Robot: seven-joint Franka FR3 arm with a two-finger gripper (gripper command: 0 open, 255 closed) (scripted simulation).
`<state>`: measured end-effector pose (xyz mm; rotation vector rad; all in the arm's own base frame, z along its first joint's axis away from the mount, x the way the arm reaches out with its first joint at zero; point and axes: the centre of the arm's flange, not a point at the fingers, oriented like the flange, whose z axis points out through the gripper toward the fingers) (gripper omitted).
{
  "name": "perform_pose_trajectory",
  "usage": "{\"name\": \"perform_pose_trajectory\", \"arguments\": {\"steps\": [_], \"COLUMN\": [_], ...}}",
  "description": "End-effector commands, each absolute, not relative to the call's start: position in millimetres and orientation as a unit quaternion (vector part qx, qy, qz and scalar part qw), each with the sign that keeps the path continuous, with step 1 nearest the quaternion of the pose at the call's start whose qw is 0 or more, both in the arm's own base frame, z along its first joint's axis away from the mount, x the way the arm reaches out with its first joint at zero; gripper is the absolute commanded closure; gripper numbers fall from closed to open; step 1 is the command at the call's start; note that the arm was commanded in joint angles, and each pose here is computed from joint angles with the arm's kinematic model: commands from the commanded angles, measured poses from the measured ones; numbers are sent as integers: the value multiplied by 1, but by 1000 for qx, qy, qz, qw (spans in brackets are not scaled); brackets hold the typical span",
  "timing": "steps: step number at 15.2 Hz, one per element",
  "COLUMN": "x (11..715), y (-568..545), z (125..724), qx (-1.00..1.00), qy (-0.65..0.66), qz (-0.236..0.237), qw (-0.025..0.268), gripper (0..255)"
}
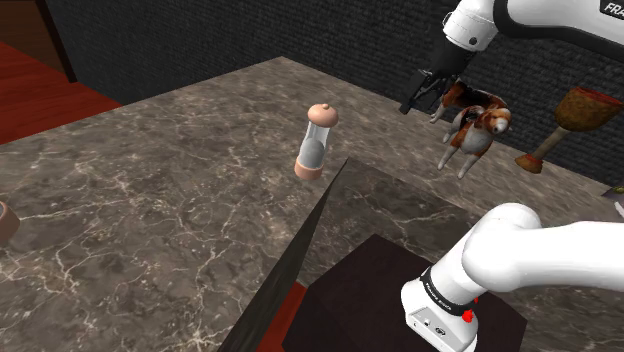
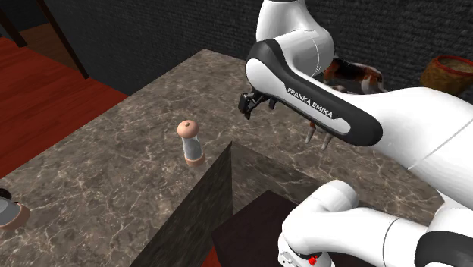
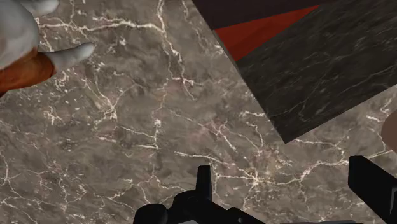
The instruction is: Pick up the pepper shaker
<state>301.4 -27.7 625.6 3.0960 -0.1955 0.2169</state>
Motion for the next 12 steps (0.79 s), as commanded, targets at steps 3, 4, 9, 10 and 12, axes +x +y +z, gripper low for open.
{"name": "perform_pose_trajectory", "arguments": {"steps": [3, 4, 9, 10, 12], "x": [320, 328, 371, 380, 396], "y": [-7, 4, 59, 70, 93], "z": [628, 629, 633, 633, 634], "qx": [997, 998, 1000, 1000, 1000], "qy": [-51, -46, -17, -11, 0], "qz": [57, 51, 20, 14, 2], "qw": [14, 13, 9, 9, 7], "gripper": [0, 0, 0, 0, 0]}}
